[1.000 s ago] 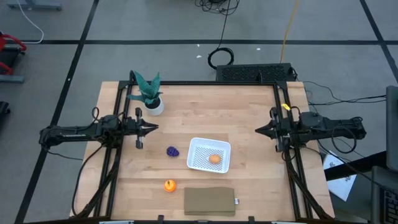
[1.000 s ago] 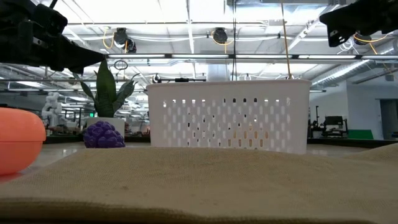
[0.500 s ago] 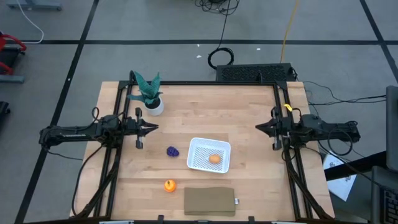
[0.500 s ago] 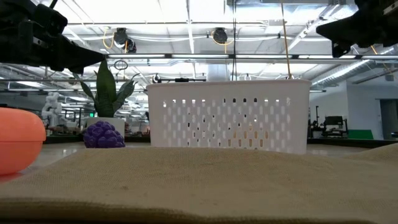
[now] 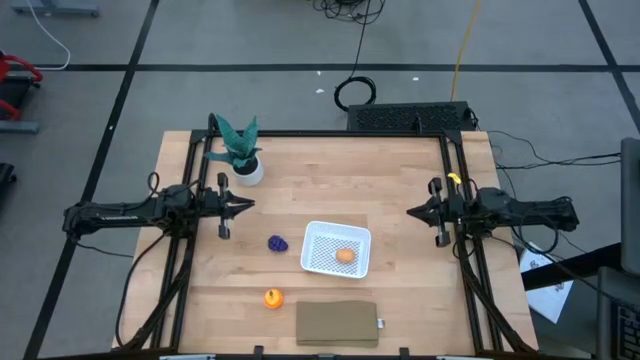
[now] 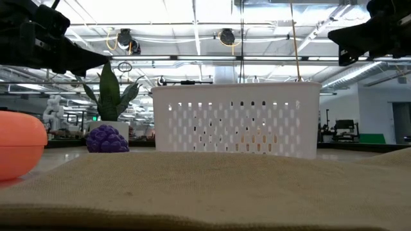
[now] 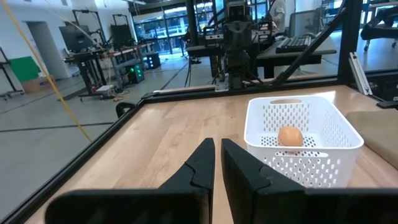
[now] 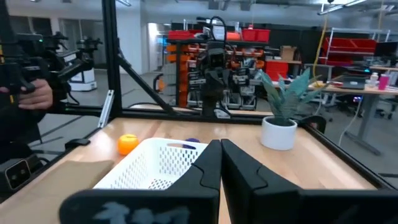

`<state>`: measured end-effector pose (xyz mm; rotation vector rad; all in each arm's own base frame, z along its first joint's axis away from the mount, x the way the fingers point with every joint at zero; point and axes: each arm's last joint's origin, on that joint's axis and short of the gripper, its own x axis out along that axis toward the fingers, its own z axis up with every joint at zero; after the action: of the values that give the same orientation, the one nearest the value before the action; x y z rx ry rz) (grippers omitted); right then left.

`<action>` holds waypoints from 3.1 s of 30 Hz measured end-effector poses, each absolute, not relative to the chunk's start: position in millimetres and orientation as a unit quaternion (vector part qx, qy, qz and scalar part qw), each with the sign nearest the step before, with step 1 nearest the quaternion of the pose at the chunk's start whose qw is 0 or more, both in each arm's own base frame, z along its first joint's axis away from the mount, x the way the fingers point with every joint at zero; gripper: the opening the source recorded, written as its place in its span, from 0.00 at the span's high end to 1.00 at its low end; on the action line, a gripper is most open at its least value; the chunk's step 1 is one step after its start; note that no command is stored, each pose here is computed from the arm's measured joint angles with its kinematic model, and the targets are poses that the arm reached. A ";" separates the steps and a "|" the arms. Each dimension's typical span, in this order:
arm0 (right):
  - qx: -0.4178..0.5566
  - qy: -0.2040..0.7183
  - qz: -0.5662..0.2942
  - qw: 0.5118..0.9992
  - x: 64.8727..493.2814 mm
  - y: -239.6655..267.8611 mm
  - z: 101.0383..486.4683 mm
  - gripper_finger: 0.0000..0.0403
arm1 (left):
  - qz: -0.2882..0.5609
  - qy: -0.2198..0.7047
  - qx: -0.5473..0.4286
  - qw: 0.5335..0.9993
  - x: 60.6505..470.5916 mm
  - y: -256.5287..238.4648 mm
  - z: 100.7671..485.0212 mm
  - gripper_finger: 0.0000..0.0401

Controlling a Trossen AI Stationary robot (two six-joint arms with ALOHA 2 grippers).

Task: Pick and placing Produce into tupperware
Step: Put the grapes into the white basket

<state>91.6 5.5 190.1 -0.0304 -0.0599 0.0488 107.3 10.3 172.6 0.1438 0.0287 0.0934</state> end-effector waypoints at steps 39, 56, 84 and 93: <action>-0.063 -0.075 0.042 0.994 95.4 7.1 182.0 1.00 | 0.048 -0.047 0.035 0.997 106.3 10.1 189.6 0.92; -0.074 -0.132 0.036 0.988 93.3 6.9 192.6 1.00 | -0.004 0.032 0.038 0.999 132.8 -2.1 265.8 0.92; -0.069 -0.130 0.037 0.988 93.4 6.9 192.3 1.00 | -0.034 0.375 0.075 0.923 235.5 -57.2 346.2 0.92; -0.068 -0.127 0.037 0.989 93.6 6.9 191.7 1.00 | -0.030 0.447 0.089 0.889 249.8 -62.7 340.0 0.92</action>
<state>93.6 6.9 191.7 -0.1373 -0.2559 0.0746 249.8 -62.7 340.0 0.1852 0.9288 -0.0622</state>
